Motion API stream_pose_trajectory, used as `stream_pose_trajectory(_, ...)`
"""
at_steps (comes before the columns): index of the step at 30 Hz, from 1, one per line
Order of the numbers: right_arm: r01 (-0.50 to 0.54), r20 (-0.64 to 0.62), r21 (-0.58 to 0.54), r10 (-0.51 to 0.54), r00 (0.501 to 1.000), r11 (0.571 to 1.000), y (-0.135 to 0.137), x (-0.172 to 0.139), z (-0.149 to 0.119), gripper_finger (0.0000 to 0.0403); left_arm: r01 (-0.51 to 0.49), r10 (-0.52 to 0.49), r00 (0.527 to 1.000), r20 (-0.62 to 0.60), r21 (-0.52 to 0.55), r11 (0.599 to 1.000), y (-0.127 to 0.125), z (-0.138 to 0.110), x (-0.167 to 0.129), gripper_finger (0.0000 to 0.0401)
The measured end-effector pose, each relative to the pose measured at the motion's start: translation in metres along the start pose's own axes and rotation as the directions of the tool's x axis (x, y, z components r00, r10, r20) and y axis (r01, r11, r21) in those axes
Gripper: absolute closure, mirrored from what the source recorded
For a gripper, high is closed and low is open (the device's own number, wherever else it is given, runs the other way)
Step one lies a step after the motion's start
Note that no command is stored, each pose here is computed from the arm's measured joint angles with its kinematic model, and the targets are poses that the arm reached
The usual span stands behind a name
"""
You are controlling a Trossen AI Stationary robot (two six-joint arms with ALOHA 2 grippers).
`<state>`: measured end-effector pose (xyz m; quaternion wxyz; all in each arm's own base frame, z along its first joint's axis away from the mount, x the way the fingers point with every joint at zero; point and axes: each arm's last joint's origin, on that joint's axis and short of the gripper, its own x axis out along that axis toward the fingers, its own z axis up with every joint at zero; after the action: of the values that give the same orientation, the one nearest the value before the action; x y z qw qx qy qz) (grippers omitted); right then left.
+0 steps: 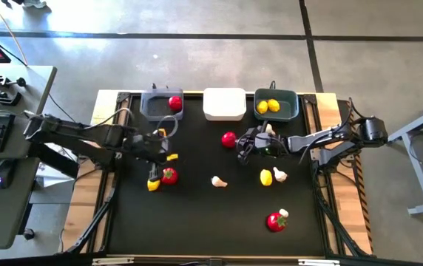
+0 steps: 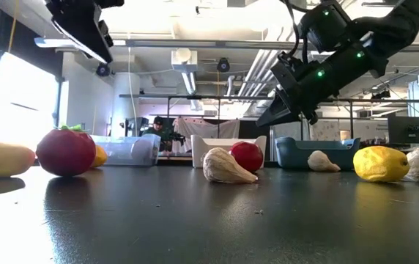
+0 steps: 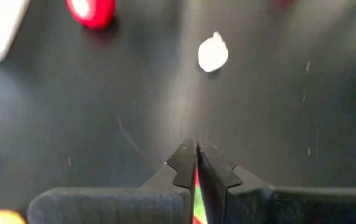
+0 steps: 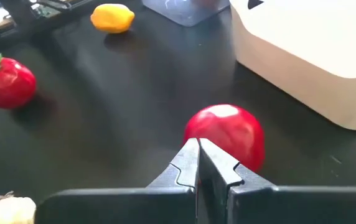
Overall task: Sort produce into baskets
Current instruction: Put the tomato into the black bin
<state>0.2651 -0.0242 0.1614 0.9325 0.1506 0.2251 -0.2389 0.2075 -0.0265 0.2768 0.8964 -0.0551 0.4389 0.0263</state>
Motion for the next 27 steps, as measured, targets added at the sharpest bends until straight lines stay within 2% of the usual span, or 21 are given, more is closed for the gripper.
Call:
stream_pose_trajectory(3,-0.010,0.010,0.000,0.010,1.000,1.000,0.002,-0.001,0.000,0.0401,-0.045,0.045,0.995,-0.093,0.009,0.999,-0.008,0.010,0.002,0.0384)
stream_pose_trajectory(7,0.007,0.027,-0.006,-0.007,1.000,1.000,0.003,-0.001,0.001,0.0401,-0.066,0.076,0.976,-0.203,0.057,0.996,-0.016,0.019,0.011,0.0346)
stream_pose_trajectory(14,0.015,0.031,0.000,-0.015,0.999,1.000,0.004,-0.001,0.001,0.0401,-0.063,0.068,0.926,-0.371,0.026,0.998,-0.031,0.026,0.037,0.0232)
stream_pose_trajectory(20,0.005,0.029,-0.015,-0.004,1.000,1.000,0.007,-0.002,-0.001,0.0401,-0.120,0.119,0.852,-0.510,0.031,0.992,-0.035,0.024,0.059,0.0145)
stream_pose_trajectory(24,-0.006,0.027,-0.022,0.006,1.000,1.000,0.009,-0.004,-0.002,0.0401,-0.139,0.144,0.805,-0.575,0.053,0.989,-0.033,0.022,0.069,0.0116)
stream_pose_trajectory(27,-0.012,0.026,-0.026,0.012,1.000,1.000,0.011,-0.004,-0.002,0.0401,-0.127,0.111,0.785,-0.610,0.017,0.992,-0.028,0.022,0.074,0.0109)
